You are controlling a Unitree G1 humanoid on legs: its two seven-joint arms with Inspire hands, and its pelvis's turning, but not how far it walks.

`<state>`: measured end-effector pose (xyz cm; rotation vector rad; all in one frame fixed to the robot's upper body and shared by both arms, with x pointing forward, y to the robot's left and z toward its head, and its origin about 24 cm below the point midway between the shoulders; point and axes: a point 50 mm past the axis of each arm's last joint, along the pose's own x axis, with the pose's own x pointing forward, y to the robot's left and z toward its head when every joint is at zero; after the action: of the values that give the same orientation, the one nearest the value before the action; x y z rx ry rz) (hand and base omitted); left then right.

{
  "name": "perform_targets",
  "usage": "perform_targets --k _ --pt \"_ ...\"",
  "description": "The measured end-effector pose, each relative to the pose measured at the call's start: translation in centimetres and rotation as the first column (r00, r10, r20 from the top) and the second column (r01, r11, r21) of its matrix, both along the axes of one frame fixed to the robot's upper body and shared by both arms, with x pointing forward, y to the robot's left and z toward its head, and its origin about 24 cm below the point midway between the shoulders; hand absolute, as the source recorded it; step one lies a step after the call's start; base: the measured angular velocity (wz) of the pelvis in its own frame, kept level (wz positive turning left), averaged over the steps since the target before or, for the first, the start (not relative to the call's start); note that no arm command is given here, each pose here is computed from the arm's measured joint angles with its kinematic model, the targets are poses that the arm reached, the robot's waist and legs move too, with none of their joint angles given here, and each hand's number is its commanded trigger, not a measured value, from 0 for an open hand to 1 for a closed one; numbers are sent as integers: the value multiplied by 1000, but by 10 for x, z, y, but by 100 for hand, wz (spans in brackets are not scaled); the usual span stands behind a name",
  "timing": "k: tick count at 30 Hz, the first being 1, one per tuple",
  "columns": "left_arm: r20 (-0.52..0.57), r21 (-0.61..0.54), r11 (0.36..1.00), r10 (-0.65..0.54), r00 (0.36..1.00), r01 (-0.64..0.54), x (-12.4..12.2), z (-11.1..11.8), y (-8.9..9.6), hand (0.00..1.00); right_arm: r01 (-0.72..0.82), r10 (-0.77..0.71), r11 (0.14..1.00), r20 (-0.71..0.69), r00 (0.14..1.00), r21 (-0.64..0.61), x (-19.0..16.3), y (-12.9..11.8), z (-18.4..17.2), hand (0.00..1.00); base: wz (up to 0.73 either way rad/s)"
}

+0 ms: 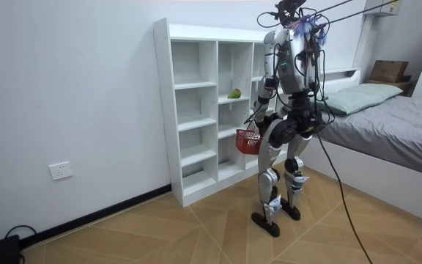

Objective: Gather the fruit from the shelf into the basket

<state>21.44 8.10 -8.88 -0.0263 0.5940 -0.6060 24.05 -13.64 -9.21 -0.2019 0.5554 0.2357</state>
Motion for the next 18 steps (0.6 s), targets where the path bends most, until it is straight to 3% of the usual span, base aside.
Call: perform_targets --k 18 --pt "-25 12 1000 -2 1000 2 -1 -2 1 100 -30 31 999 -53 998 18 -7 -2 -7 0 0"
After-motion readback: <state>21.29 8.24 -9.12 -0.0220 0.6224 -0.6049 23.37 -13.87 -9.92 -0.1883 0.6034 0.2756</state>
